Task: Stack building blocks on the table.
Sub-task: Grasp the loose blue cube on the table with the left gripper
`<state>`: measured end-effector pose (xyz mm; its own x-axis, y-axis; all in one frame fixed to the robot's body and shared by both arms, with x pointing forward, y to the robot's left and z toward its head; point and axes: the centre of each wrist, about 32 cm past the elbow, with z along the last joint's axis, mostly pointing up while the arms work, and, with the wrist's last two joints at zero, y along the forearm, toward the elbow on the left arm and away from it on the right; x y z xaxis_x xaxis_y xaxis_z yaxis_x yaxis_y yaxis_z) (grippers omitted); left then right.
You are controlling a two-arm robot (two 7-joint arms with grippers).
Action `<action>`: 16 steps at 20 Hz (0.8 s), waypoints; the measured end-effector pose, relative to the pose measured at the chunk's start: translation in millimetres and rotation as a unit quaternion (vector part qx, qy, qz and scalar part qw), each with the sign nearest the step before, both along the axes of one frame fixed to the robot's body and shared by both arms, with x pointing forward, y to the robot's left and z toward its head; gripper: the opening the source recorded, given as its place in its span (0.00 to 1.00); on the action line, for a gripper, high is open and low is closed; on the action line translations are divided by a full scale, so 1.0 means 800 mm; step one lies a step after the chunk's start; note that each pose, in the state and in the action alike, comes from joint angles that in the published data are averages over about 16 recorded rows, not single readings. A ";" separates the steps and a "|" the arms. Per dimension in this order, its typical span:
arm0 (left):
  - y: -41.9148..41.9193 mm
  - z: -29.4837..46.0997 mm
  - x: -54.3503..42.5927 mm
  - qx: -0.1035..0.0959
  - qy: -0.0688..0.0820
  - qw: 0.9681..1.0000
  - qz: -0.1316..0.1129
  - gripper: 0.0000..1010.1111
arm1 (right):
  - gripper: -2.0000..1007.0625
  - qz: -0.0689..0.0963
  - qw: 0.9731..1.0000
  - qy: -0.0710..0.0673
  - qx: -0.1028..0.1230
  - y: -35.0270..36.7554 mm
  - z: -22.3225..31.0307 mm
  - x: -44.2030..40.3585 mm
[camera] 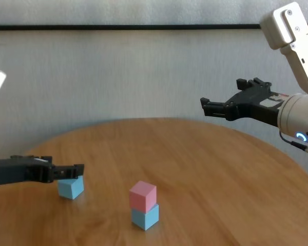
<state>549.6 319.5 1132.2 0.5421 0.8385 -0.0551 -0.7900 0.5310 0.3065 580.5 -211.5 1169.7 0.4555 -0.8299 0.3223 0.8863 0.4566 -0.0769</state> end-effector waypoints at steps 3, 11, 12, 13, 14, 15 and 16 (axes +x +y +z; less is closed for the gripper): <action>-0.001 -0.0024 0.002 0.001 0.004 1.000 0.000 0.99 | 1.00 0.000 1.000 0.000 0.000 0.0000 0.0000 0.000; -0.003 -0.0083 0.008 0.010 0.008 1.000 -0.006 0.99 | 1.00 0.000 1.000 0.000 0.000 0.0001 0.0001 0.000; -0.003 -0.0090 0.009 0.012 0.008 1.000 -0.006 0.99 | 1.00 0.000 1.000 0.000 0.000 0.0001 0.0001 0.000; -0.003 -0.0097 0.010 0.014 0.008 1.000 -0.007 0.99 | 1.00 0.000 1.000 0.000 0.000 0.0001 0.0001 0.000; -0.003 -0.0103 0.010 0.015 0.008 1.000 -0.007 0.99 | 1.00 0.000 1.000 0.000 0.000 0.0001 0.0001 0.000; -0.003 -0.0109 0.011 0.016 0.008 1.000 -0.007 0.99 | 1.00 0.000 1.000 0.000 0.000 0.0001 0.0001 0.000; -0.002 -0.0114 0.012 0.017 0.008 1.000 -0.008 0.99 | 1.00 0.000 1.000 0.000 0.000 0.0001 0.0001 0.000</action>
